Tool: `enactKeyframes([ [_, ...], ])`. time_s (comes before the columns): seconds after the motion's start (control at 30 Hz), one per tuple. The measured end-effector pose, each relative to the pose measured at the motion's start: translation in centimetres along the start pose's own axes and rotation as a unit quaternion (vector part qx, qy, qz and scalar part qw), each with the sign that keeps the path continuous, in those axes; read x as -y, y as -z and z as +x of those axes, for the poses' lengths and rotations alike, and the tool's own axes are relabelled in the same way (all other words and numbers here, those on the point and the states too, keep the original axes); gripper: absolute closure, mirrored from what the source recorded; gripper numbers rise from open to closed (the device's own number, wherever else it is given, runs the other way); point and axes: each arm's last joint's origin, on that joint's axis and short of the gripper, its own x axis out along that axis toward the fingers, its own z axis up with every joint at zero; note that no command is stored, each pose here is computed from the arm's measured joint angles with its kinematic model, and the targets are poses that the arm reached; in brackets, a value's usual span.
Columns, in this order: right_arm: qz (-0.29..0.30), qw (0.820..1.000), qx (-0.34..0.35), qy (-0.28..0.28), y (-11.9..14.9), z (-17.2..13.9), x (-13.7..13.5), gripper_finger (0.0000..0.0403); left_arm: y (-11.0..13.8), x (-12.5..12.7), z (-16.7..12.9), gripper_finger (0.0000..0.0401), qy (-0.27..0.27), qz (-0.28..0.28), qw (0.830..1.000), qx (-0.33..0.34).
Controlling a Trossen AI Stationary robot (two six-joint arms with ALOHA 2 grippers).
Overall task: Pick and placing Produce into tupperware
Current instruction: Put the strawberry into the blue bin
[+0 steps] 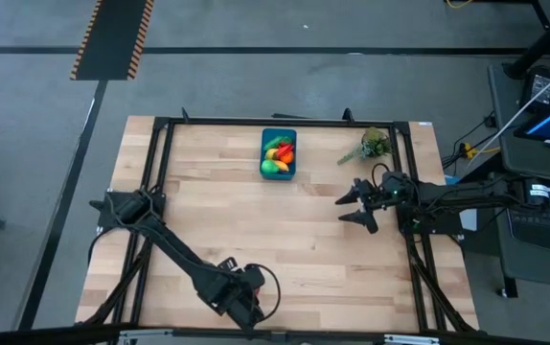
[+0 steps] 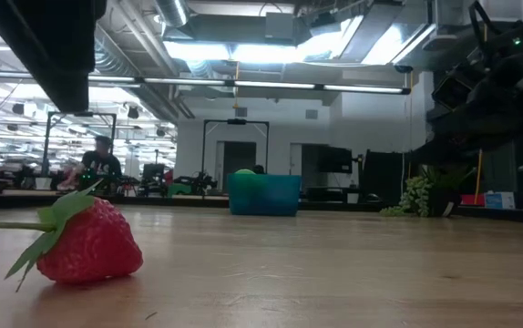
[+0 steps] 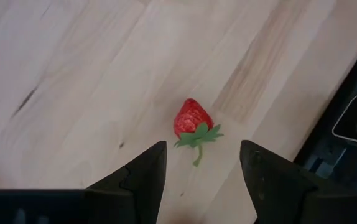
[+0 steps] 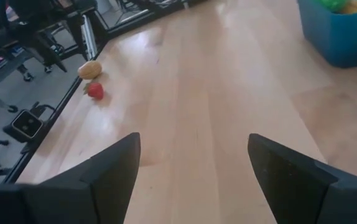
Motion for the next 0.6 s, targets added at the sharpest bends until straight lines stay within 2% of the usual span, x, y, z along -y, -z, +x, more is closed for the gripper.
enactKeyframes([
  [0.2,-0.003,1.000,-0.004,-0.008,0.08,0.07,-0.24,0.0104,0.11,0.09,-0.04,0.0205,0.003,0.029,1.000,0.000],
  [0.6,-0.004,1.000,-0.004,-0.008,0.10,0.11,-0.33,0.0104,0.19,0.56,-0.14,0.0205,0.024,0.028,0.999,0.007],
])
